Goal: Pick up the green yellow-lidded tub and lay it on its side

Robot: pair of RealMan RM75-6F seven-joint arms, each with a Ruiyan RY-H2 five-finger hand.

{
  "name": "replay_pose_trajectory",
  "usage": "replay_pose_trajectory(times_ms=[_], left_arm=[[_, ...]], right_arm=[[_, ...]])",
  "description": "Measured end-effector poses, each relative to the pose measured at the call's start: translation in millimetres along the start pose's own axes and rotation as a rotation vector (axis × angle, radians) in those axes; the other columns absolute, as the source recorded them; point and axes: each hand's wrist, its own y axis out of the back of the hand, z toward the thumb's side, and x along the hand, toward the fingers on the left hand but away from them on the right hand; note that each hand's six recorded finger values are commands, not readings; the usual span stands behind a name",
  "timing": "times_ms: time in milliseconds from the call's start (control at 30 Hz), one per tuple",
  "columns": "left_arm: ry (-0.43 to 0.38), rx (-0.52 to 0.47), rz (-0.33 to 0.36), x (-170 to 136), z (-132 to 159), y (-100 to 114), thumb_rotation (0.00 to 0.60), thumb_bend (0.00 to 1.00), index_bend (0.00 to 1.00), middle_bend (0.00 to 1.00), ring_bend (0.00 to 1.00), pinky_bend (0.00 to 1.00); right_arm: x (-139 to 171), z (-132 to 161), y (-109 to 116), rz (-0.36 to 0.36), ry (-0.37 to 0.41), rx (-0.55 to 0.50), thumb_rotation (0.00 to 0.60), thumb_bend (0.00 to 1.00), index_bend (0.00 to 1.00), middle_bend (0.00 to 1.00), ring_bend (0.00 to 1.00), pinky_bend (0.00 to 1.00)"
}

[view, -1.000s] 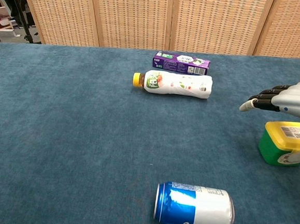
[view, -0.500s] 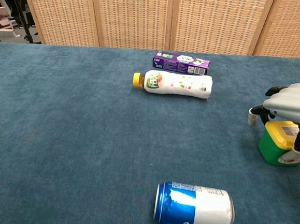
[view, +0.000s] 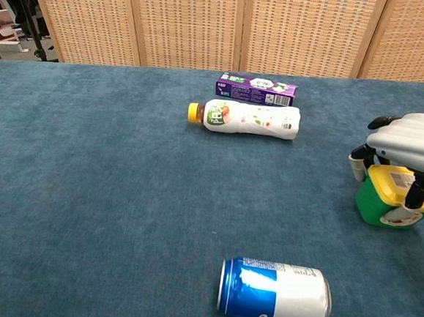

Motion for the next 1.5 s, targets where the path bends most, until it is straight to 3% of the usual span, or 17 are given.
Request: replay_pose_trajectory(times_ms=[267,467,700,867,1033,1067,1133,1200,1267,1367,1500], left_arm=[[-0.004,0.006,-0.002,-1,2,-1,0.600,0.00,0.00,0.00,0.00,0.00],[-0.009,0.019,-0.010,0,4,-5,0.600,0.00,0.00,0.00,0.00,0.00],[-0.005,0.027,-0.018,1,6,-10,0.600,0.00,0.00,0.00,0.00,0.00],[-0.001,0.030,-0.022,1,7,-12,0.600,0.00,0.00,0.00,0.00,0.00],[0.003,0.031,-0.032,3,6,-14,0.600,0.00,0.00,0.00,0.00,0.00],[0.004,0.029,-0.032,3,6,-13,0.600,0.00,0.00,0.00,0.00,0.00],[0.005,0.028,-0.029,3,6,-13,0.600,0.00,0.00,0.00,0.00,0.00],[0.007,0.028,-0.026,3,5,-12,0.600,0.00,0.00,0.00,0.00,0.00],[0.007,0.030,-0.024,2,5,-11,0.600,0.00,0.00,0.00,0.00,0.00],[0.003,0.036,-0.024,2,6,-11,0.600,0.00,0.00,0.00,0.00,0.00],[0.004,0.037,-0.024,1,6,-11,0.600,0.00,0.00,0.00,0.00,0.00]], right_arm=[[6,-4,20,-0.117,0.038,-0.164,0.600,0.53,0.52,0.59,0.47,0.14],[8,-18,22,-0.196,0.045,-0.409,0.600,0.62,0.52,0.59,0.47,0.15],[5,-45,-5,-0.276,0.026,-0.724,0.600,0.71,0.53,0.59,0.47,0.15],[0,-62,-33,-0.321,-0.002,-0.817,0.600,0.72,0.53,0.59,0.47,0.15],[-4,-58,-59,-0.345,-0.005,-0.878,0.600,0.72,0.53,0.58,0.47,0.15],[-4,-56,-62,-0.347,-0.002,-0.885,0.600,0.70,0.51,0.55,0.44,0.15],[-4,-52,-69,-0.341,0.012,-0.891,0.600,0.64,0.38,0.39,0.28,0.14],[-3,-47,-74,-0.314,0.045,-0.888,0.600,0.55,0.12,0.10,0.05,0.07],[0,-42,-78,-0.282,0.081,-0.885,0.600,0.52,0.01,0.00,0.00,0.01],[6,-44,-74,-0.284,0.117,-0.886,0.600,0.51,0.00,0.00,0.00,0.00],[18,-50,-60,-0.347,0.149,-0.882,0.600,0.50,0.00,0.00,0.00,0.00]])
